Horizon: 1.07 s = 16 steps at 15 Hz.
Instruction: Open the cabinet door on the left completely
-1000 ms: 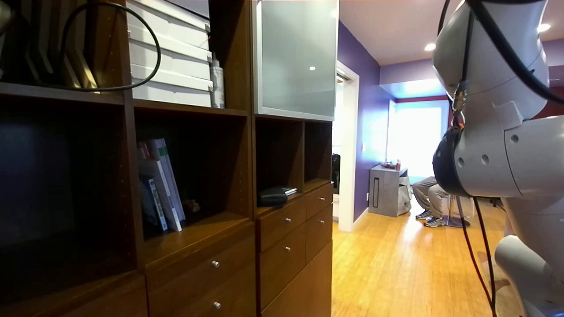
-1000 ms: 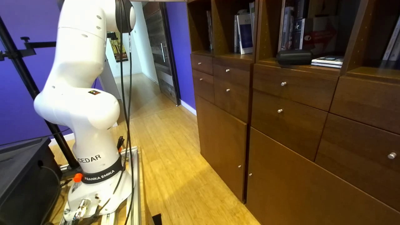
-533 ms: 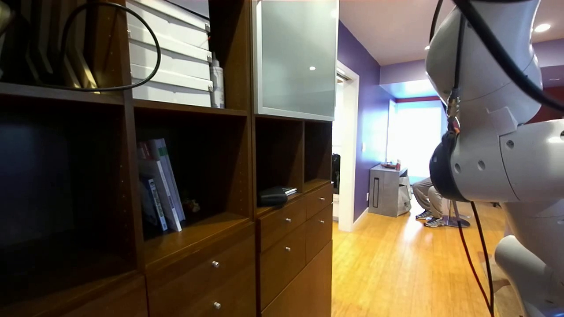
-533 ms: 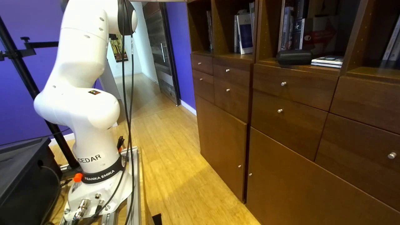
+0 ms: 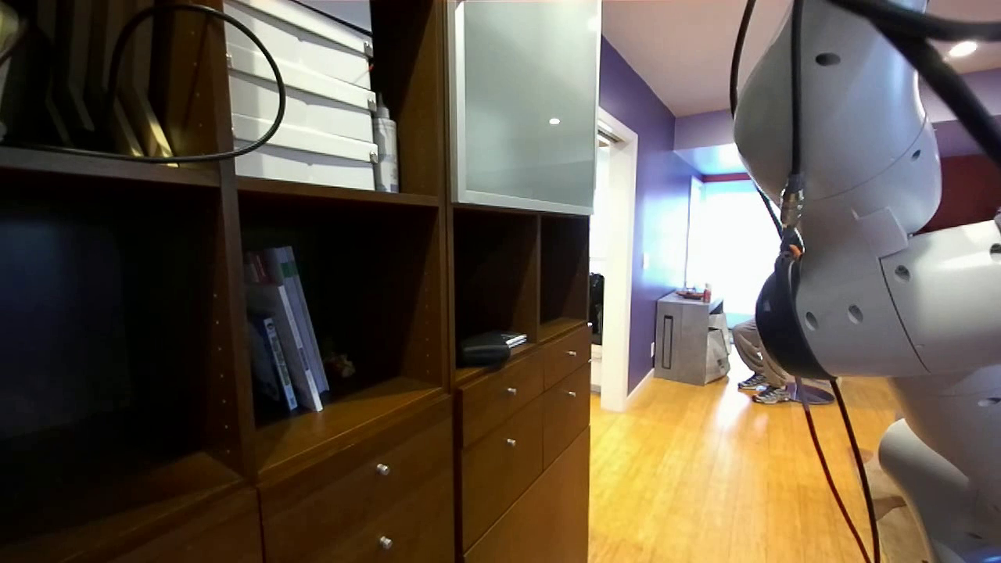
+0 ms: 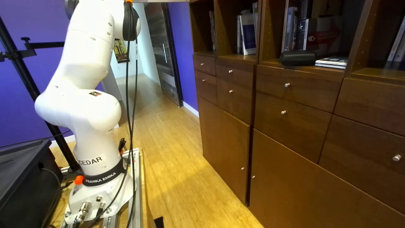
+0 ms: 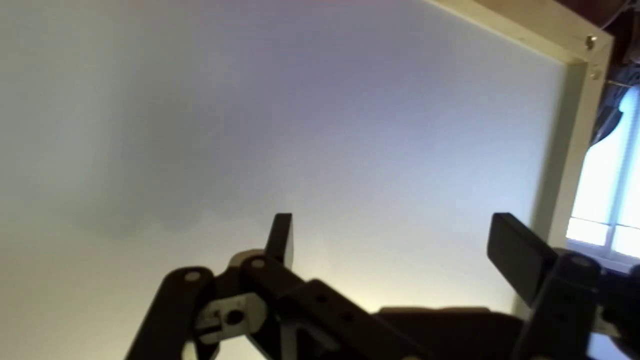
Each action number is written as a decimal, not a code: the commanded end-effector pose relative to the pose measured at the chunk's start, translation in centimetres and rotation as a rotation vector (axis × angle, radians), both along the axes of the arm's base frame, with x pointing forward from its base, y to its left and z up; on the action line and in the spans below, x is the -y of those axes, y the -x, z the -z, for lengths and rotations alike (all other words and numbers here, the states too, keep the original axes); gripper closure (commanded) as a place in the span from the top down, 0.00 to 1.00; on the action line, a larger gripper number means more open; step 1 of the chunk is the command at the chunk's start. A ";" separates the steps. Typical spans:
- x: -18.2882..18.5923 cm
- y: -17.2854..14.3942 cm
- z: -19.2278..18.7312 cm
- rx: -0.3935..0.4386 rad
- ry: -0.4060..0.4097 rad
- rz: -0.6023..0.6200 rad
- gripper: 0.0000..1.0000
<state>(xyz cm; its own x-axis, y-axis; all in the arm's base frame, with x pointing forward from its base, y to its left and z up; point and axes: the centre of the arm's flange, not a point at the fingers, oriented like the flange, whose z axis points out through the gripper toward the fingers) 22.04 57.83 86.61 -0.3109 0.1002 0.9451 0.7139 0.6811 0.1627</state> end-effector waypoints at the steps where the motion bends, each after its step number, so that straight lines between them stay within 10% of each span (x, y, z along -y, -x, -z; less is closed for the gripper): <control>1: -4.5 -2.7 -5.1 0.000 0.009 -0.024 1.00; 8: 1.9 -4.4 -7.7 -0.089 0.063 0.382 1.00; 16: 7.8 1.0 -8.1 -0.268 0.286 0.677 1.00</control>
